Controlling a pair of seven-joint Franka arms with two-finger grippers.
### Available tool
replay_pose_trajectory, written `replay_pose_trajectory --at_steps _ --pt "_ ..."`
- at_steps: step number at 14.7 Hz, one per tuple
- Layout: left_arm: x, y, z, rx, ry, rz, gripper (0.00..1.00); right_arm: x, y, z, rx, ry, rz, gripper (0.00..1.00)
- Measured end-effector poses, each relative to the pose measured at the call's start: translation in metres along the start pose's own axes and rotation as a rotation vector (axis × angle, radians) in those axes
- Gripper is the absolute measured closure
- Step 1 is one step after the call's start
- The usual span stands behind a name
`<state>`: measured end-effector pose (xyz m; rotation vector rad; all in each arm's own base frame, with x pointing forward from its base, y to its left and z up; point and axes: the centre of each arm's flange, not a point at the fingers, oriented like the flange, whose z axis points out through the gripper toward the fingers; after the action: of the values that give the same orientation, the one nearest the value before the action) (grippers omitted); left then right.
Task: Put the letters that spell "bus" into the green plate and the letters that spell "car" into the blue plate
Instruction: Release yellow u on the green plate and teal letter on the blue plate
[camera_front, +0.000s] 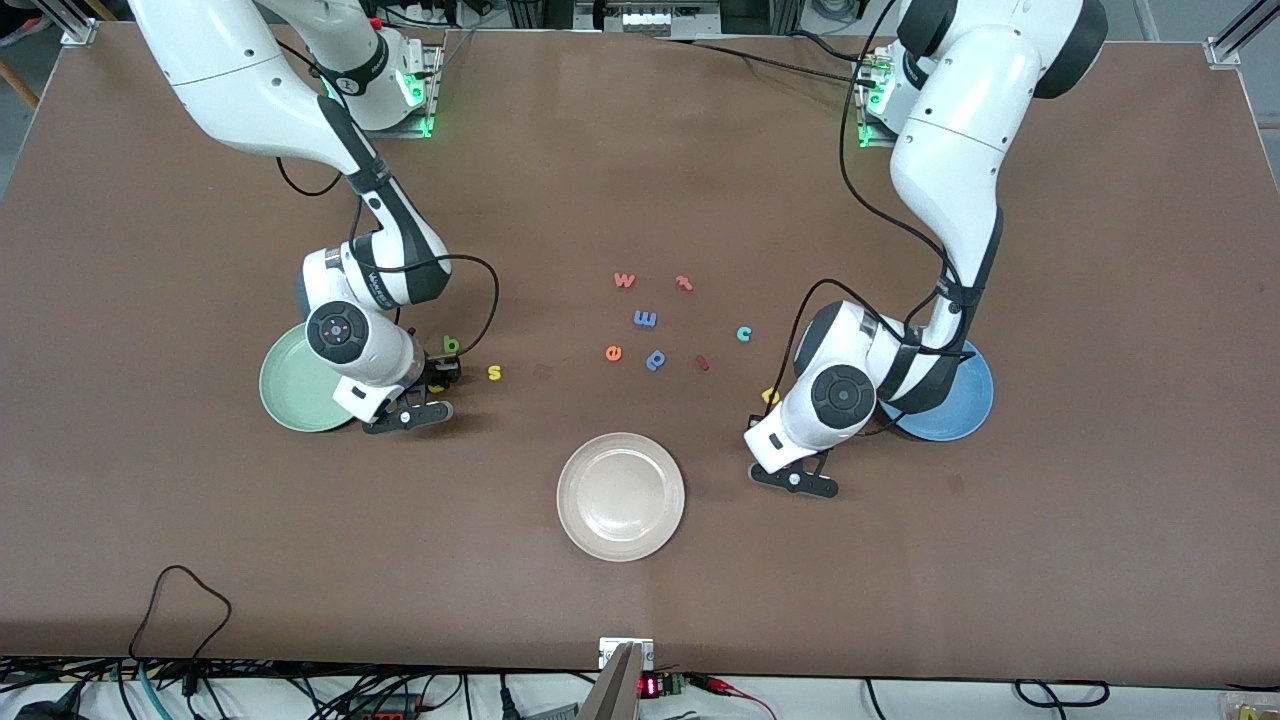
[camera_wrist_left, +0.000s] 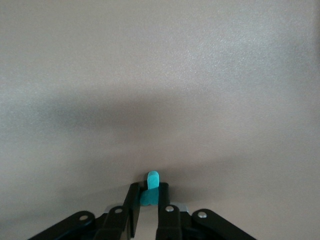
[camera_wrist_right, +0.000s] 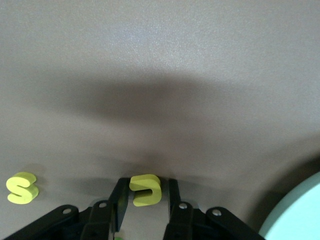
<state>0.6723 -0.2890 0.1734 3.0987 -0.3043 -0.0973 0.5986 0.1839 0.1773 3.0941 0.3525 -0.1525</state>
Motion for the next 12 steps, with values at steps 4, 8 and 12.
replay_pose_trajectory --at_steps 4,8,12 --pt "0.000 0.000 0.000 0.000 0.000 0.000 0.81 0.000 0.000 -0.001 0.000 0.001 0.000 0.73" --pt "0.004 -0.005 -0.005 0.001 0.016 -0.007 0.81 0.003 0.009 -0.013 -0.004 0.005 0.014 0.73" --pt "0.015 -0.050 -0.041 0.008 0.020 -0.068 0.81 -0.008 0.074 -0.068 -0.015 -0.064 0.068 0.73"
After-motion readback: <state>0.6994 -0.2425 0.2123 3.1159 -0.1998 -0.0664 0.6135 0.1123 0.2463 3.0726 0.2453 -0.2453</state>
